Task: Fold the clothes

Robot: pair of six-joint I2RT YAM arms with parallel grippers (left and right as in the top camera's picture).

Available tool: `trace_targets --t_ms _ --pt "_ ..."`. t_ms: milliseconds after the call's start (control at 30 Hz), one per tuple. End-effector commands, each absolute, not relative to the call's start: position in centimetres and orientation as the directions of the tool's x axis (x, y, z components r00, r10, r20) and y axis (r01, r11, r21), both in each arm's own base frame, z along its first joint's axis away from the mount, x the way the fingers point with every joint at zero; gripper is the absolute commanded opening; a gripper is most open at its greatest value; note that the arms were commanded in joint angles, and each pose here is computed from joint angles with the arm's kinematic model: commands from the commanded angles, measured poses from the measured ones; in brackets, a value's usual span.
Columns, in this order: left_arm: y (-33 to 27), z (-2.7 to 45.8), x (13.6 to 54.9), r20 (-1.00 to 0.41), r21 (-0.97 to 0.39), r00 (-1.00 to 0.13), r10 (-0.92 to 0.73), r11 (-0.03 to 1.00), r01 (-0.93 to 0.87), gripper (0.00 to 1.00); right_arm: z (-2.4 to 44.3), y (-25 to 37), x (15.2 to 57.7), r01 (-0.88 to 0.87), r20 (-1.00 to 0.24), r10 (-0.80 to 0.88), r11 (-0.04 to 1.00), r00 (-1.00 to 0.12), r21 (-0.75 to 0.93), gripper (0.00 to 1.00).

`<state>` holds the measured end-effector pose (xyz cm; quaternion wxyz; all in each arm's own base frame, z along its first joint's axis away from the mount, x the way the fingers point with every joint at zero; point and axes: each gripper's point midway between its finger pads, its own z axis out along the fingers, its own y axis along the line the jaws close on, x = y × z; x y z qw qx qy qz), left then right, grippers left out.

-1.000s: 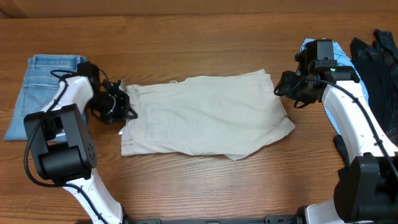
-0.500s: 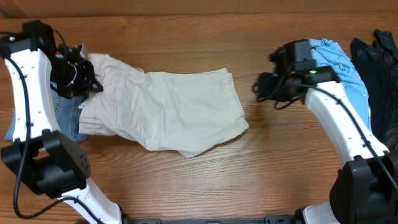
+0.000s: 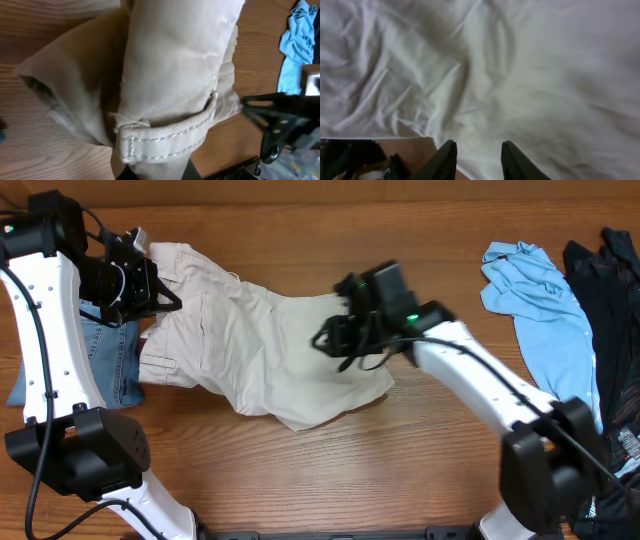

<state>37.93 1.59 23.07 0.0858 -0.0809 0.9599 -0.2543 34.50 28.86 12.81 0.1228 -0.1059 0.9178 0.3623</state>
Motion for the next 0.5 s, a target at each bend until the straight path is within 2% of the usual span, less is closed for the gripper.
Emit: trace_targets --t_ms 0,267,467 --pt "0.0 25.5 38.1 -0.198 -0.538 -0.966 -0.167 0.842 -0.036 0.04 12.3 33.0 31.8 -0.273 -0.23 -0.154 0.648 -0.961 0.711 0.31" --pt "-1.7 25.5 38.1 -0.197 -0.539 -0.972 -0.127 0.843 -0.001 0.04 8.7 38.2 28.7 -0.275 -0.168 -0.227 0.619 -0.959 0.735 0.29" --pt "-3.3 25.6 38.0 -0.181 -0.555 -0.977 -0.116 0.832 0.004 0.04 7.0 40.8 27.0 -0.267 -0.123 -0.287 0.544 -0.95 0.795 0.29"
